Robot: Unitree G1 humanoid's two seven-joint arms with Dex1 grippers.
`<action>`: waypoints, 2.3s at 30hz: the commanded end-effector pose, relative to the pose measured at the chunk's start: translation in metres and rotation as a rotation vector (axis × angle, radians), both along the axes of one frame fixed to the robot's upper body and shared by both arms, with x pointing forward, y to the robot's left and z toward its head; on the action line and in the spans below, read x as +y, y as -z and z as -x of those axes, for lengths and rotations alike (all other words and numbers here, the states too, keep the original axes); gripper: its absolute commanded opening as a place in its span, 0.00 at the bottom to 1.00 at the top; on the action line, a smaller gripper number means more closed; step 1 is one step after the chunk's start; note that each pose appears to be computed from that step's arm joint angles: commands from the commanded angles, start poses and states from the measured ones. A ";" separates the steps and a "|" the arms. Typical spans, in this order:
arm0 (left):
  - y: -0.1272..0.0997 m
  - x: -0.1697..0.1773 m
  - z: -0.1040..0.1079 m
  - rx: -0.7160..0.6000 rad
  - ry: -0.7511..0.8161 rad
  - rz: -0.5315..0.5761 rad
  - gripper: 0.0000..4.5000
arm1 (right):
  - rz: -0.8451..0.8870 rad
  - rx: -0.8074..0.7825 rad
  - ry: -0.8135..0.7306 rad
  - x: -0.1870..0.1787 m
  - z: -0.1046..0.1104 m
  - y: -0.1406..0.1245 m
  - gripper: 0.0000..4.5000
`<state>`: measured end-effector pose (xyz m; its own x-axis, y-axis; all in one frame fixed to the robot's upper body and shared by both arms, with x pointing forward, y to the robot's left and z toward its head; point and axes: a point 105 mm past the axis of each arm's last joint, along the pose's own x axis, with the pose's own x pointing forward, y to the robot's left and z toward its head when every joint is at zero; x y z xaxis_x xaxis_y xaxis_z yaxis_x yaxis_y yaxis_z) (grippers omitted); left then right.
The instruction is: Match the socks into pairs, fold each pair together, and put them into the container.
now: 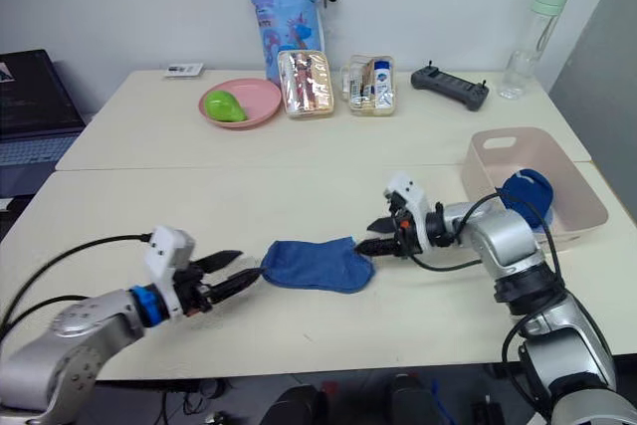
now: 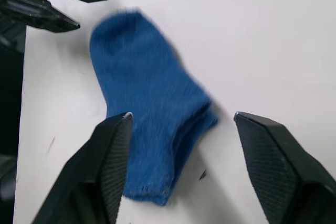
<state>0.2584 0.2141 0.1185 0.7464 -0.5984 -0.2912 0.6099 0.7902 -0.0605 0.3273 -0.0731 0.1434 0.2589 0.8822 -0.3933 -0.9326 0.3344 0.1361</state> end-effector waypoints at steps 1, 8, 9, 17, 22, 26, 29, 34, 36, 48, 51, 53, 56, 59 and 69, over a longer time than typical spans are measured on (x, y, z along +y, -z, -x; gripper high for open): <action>-0.028 0.011 -0.006 -0.080 0.000 0.041 0.79 | -0.091 -0.153 -0.059 0.015 0.003 -0.032 0.71; -0.052 -0.034 -0.033 -0.208 0.133 0.052 0.59 | -0.147 -0.338 -0.073 0.048 0.006 -0.027 0.34; -0.050 -0.042 -0.034 -0.216 0.160 0.036 0.52 | -0.140 -0.350 -0.077 0.050 0.007 -0.023 0.26; 0.003 -0.055 -0.042 -0.187 0.181 -0.154 0.00 | -0.050 -0.340 -0.081 0.051 0.017 0.030 0.00; 0.039 -0.036 -0.030 -0.098 0.126 -0.160 0.00 | 0.021 -0.267 -0.030 0.029 0.022 0.066 0.00; 0.041 -0.039 -0.026 -0.060 0.124 -0.086 0.00 | 0.024 -0.244 -0.002 0.014 0.024 0.066 0.00; 0.045 -0.040 -0.023 -0.044 0.145 -0.086 0.00 | 0.029 -0.234 -0.001 0.006 0.025 0.065 0.00; 0.033 -0.044 -0.019 -0.068 0.172 -0.024 0.00 | -0.037 -0.203 0.016 0.003 0.027 0.046 0.00; 0.028 -0.040 -0.020 -0.083 0.165 -0.040 0.00 | -0.116 -0.138 0.057 -0.001 0.028 0.033 0.00; -0.008 -0.031 -0.012 -0.175 0.158 -0.043 0.56 | -0.065 0.037 0.235 -0.015 0.033 0.056 0.84; -0.009 -0.029 -0.013 -0.181 0.140 -0.058 0.80 | -0.078 0.094 0.218 -0.006 0.041 0.060 1.00; -0.009 -0.028 -0.013 -0.178 0.135 -0.060 0.94 | -0.074 0.117 0.179 0.002 0.051 0.062 1.00; -0.010 -0.030 -0.014 -0.181 0.130 -0.059 0.99 | -0.059 0.130 0.131 0.013 0.060 0.066 1.00; -0.010 -0.032 -0.014 -0.187 0.131 -0.062 1.00 | -0.010 0.119 0.113 0.012 0.063 0.072 0.91; -0.013 -0.035 -0.013 -0.194 0.143 -0.059 1.00 | -0.046 0.162 0.176 0.006 0.053 0.072 0.14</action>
